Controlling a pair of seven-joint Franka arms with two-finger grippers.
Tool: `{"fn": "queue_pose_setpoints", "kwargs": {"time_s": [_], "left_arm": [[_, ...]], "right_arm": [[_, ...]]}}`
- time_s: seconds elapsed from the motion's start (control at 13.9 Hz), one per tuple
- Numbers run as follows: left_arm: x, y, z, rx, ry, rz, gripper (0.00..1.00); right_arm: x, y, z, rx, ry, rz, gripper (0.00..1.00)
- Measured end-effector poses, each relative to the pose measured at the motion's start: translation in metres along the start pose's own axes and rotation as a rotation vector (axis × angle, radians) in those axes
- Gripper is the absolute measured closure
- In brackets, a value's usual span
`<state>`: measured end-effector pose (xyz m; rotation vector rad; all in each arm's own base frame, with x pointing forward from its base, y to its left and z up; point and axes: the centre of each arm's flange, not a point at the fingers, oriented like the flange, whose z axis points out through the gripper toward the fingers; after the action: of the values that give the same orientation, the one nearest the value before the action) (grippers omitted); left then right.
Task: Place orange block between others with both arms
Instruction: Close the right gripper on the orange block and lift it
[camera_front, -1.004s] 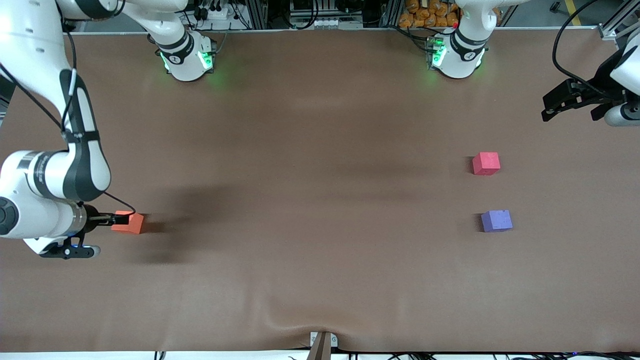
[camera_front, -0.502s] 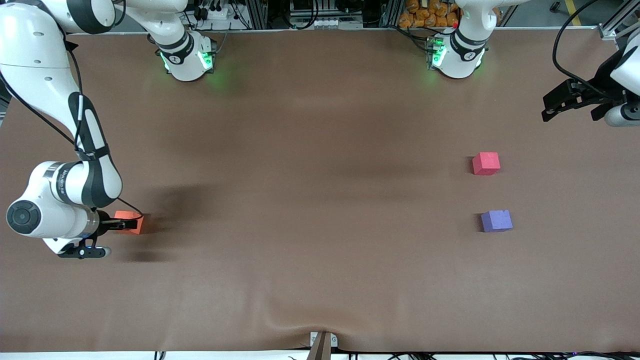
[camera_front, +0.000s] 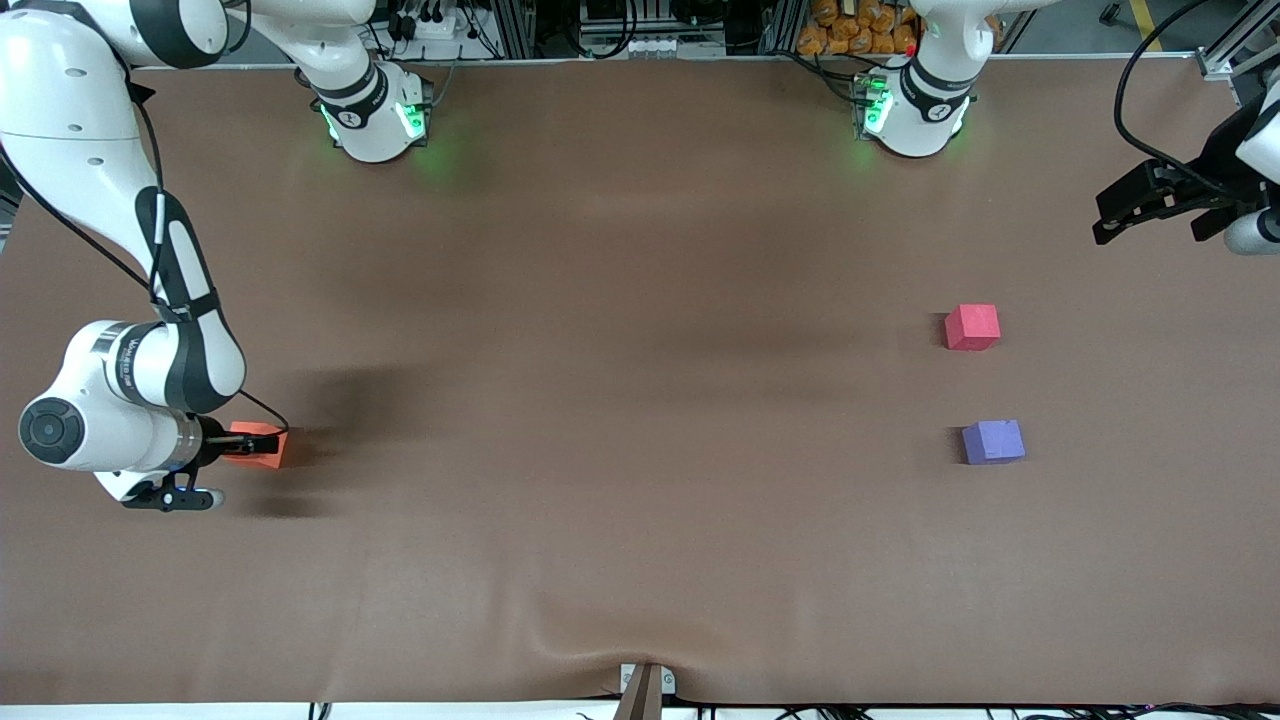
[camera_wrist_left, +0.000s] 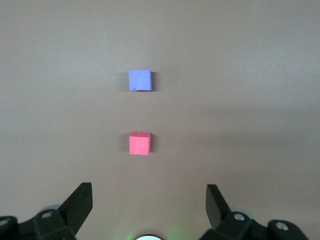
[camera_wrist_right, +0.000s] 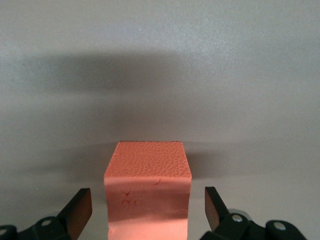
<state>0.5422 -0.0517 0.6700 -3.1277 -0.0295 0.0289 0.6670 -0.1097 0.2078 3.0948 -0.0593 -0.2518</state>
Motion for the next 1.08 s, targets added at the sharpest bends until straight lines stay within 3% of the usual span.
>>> {"fn": "queue_pose_setpoints", "kwargs": {"time_s": [0.22, 0.43, 0.5, 0.79, 1.08], "left_arm": [[0.0, 0.0, 0.0, 0.0, 0.0, 0.0, 0.0], [0.0, 0.0, 0.0, 0.0, 0.001, 0.0, 0.0], [0.0, 0.0, 0.0, 0.0, 0.001, 0.001, 0.0], [0.0, 0.0, 0.0, 0.0, 0.001, 0.001, 0.0], [-0.001, 0.0, -0.001, 0.0, -0.001, 0.0, 0.0]], "right_arm": [[-0.001, 0.004, 0.01, 0.002, -0.011, 0.006, 0.05], [-0.001, 0.003, 0.014, 0.004, -0.016, 0.004, 0.37], [-0.001, 0.003, 0.013, 0.004, -0.015, 0.005, 0.43], [0.004, -0.002, 0.002, 0.005, 0.009, -0.002, 0.43], [0.006, -0.029, -0.068, -0.001, 0.074, -0.044, 0.43]]}}
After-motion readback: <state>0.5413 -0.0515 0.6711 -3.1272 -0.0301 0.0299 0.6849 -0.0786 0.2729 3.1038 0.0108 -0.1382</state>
